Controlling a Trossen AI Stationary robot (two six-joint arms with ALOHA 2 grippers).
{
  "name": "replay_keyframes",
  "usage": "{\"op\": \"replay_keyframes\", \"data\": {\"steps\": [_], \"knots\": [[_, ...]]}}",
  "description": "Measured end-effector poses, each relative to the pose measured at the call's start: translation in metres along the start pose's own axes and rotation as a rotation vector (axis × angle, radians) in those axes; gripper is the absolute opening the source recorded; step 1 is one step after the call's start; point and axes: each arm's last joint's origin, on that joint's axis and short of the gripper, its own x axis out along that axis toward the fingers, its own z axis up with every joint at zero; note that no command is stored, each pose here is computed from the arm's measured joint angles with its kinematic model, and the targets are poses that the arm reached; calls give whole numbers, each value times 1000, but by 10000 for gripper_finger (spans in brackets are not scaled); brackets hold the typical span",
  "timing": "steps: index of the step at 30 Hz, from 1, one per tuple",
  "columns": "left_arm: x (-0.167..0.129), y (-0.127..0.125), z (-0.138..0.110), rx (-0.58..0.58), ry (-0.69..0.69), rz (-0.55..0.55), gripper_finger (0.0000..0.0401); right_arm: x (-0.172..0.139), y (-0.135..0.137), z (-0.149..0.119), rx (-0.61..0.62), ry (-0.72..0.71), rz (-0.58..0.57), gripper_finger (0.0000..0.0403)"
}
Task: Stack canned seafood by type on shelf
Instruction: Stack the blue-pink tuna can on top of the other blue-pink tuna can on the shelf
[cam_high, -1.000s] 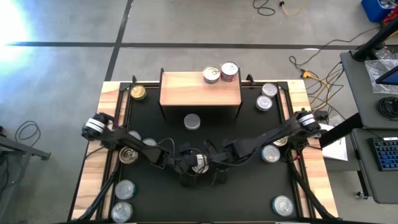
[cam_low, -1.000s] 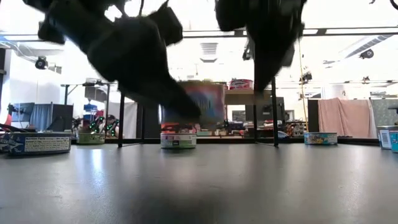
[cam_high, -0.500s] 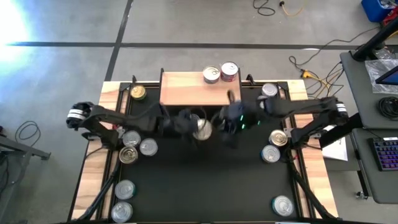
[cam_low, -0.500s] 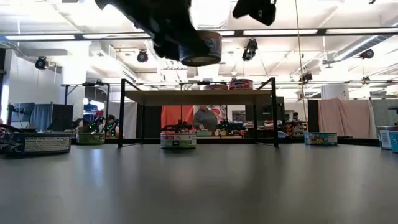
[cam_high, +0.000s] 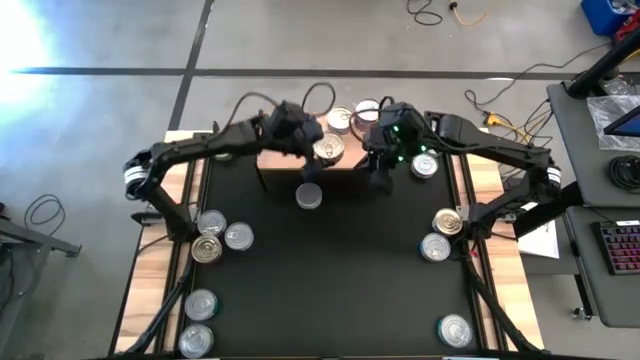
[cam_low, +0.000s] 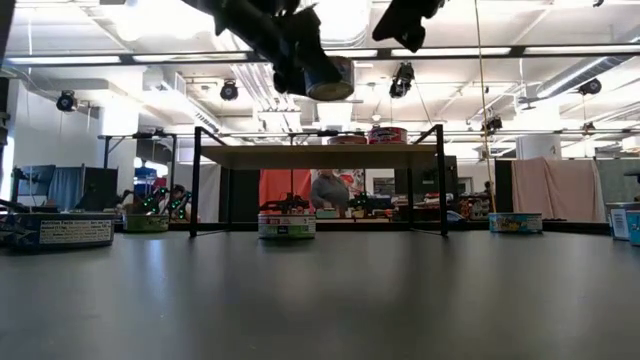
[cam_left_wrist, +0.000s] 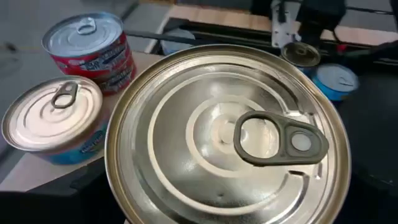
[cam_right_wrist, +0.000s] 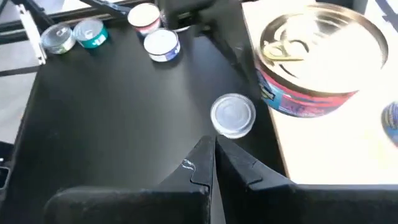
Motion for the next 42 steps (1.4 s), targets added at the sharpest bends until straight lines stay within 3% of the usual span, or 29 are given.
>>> {"op": "replay_keyframes", "data": {"steps": [5,12,19,25,31,37,42], "knots": [[-2,30,13,52,78,-24,374,-2,-20,12,15,-20,47,9],[9,83,25,97,66,-80,375,10,-57,37,-25,-66,-26,9],[30,128,23,184,73,-126,375,17,-103,65,-45,-86,-284,9],[41,147,32,267,57,-184,375,25,-140,67,-1,-81,-338,9],[56,165,35,255,43,-231,375,35,-171,59,47,-51,-370,9],[66,182,20,232,64,-225,383,39,-179,55,97,-49,-367,9],[65,188,14,201,41,-294,396,45,-179,54,116,-40,-355,9]]}}
